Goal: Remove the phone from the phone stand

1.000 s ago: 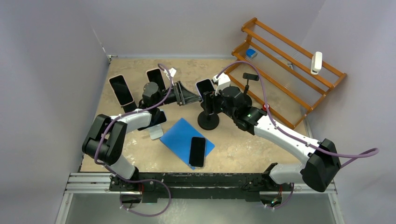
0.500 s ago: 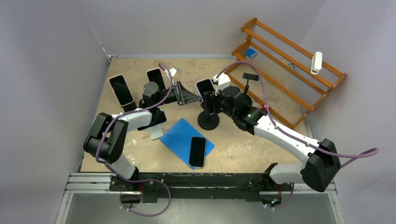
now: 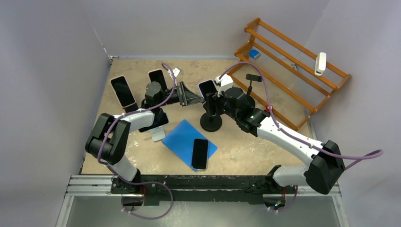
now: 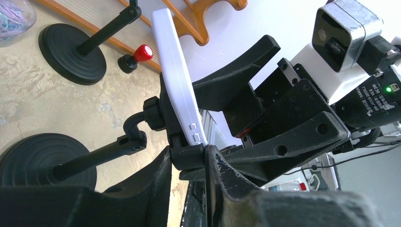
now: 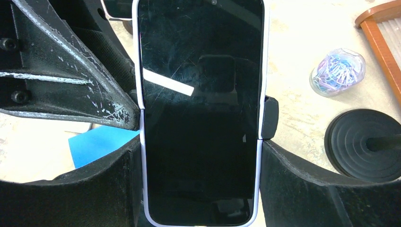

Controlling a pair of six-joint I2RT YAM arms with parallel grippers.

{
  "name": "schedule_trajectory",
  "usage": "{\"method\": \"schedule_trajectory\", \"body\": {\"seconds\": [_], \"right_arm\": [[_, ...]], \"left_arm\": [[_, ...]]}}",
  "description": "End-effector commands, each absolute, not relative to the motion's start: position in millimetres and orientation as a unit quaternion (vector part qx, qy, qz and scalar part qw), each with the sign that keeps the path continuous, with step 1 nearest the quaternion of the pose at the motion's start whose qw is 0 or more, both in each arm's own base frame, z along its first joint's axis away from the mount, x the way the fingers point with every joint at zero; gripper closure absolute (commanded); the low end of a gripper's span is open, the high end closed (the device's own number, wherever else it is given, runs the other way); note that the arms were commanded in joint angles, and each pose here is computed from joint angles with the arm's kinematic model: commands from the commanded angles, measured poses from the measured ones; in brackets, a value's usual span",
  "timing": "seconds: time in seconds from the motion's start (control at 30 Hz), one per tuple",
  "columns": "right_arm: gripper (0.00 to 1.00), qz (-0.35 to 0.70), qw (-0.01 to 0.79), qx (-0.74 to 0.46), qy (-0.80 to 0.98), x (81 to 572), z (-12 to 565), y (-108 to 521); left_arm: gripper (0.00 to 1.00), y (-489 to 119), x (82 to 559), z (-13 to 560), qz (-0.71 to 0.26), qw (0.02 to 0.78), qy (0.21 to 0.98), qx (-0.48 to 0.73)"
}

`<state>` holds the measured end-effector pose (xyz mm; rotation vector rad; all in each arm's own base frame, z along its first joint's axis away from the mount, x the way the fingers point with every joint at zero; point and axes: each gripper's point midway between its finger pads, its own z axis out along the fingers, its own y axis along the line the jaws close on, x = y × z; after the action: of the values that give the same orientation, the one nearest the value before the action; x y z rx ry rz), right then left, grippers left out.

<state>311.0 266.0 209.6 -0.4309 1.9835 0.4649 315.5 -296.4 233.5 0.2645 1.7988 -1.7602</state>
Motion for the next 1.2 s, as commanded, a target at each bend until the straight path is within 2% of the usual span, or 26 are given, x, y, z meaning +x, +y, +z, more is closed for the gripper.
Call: {"method": "schedule_trajectory", "body": {"seconds": [0.0, 0.07, 0.1, 0.6, 1.17], "right_arm": [[1.00, 0.208, 0.517, -0.175, 0.811, 315, 220, 272], [1.00, 0.208, 0.517, -0.175, 0.811, 314, 219, 272], [1.00, 0.209, 0.516, -0.174, 0.812, 314, 218, 272], [1.00, 0.246, 0.489, -0.092, 0.832, 296, 195, 259], [1.00, 0.313, 0.489, -0.093, 0.809, 285, 223, 269]], "left_arm": [[0.83, -297, 319, 254, -0.668, 0.330, 0.654, 0.131], [0.97, -297, 320, 253, -0.667, 0.330, 0.655, 0.129], [1.00, -297, 321, 253, -0.665, 0.333, 0.656, 0.127], [1.00, -282, 341, 220, -0.585, 0.365, 0.722, 0.060], [1.00, -276, 345, 202, -0.555, 0.371, 0.743, 0.048]]}}
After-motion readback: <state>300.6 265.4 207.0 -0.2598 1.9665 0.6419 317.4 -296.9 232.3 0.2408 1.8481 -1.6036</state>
